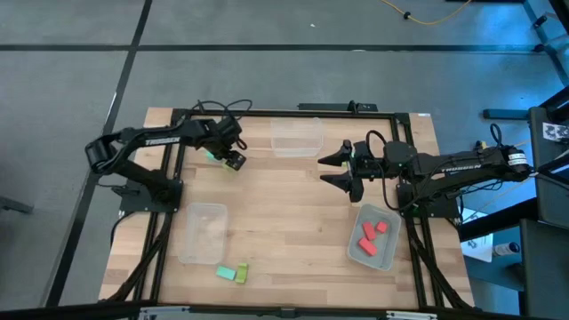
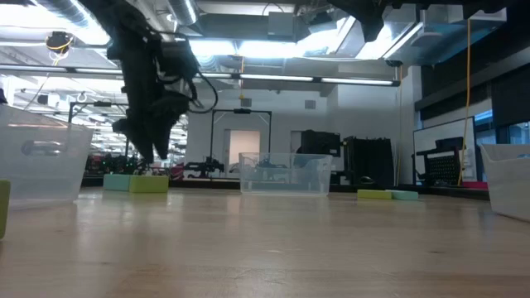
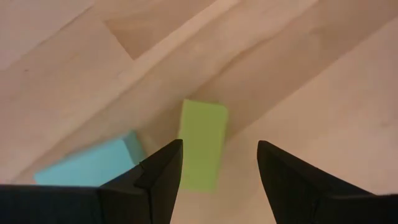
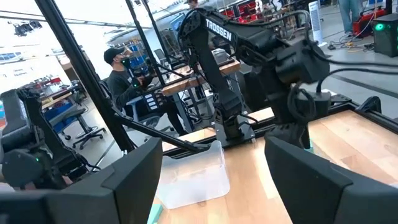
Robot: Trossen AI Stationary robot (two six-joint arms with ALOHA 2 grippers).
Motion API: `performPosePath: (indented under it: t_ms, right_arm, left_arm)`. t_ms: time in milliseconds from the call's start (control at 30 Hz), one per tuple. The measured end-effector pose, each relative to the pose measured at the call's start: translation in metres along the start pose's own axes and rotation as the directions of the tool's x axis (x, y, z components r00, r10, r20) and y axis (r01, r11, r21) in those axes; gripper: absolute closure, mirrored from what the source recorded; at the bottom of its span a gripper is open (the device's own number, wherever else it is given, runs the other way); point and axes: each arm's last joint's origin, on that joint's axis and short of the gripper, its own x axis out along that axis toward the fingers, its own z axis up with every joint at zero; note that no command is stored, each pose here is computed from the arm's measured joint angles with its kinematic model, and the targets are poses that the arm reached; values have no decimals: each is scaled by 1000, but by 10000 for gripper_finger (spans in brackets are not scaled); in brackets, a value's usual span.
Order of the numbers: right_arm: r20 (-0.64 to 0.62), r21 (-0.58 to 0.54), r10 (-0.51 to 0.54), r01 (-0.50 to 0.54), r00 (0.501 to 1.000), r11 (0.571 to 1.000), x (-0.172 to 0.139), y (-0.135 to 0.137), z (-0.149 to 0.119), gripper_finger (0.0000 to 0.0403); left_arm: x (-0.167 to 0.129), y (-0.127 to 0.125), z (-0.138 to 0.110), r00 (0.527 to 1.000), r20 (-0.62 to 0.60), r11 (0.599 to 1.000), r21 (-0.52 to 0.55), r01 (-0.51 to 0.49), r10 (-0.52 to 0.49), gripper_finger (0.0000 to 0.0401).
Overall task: Sort & place blocks by color
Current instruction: Put the top left green block into the bottom transparent bin
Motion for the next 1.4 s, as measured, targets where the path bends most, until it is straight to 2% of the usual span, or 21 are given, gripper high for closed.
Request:
performPosePath:
  t_ms: [333,833,967,1133,1267,1400]
  right_arm:
    - [-37,24,-15,16,999,1000,0,-1,-4,116]
    - [-38,24,-15,16,999,1000,0,-1,-4,116]
    - [-40,24,-15,16,999,1000,0,-1,-4,116]
    - [-40,24,-15,16,999,1000,0,-1,-4,116]
    - [-40,23,-15,16,999,1000,0,-1,-4,116]
    - [-40,22,-15,16,999,1000,0,-1,-4,116]
  left_arm:
    - [28,1,1,995,-84,997,63,-53,59,201]
    - [45,0,0,989,-138,992,115,-44,60,202]
    - [45,-4,-1,989,-131,987,154,-55,75,222]
    - [45,-8,-3,989,-127,983,174,-56,79,280]
    - [42,-12,-4,991,-122,982,185,-31,54,280]
    - [25,-23,-3,998,-45,978,200,54,-46,280]
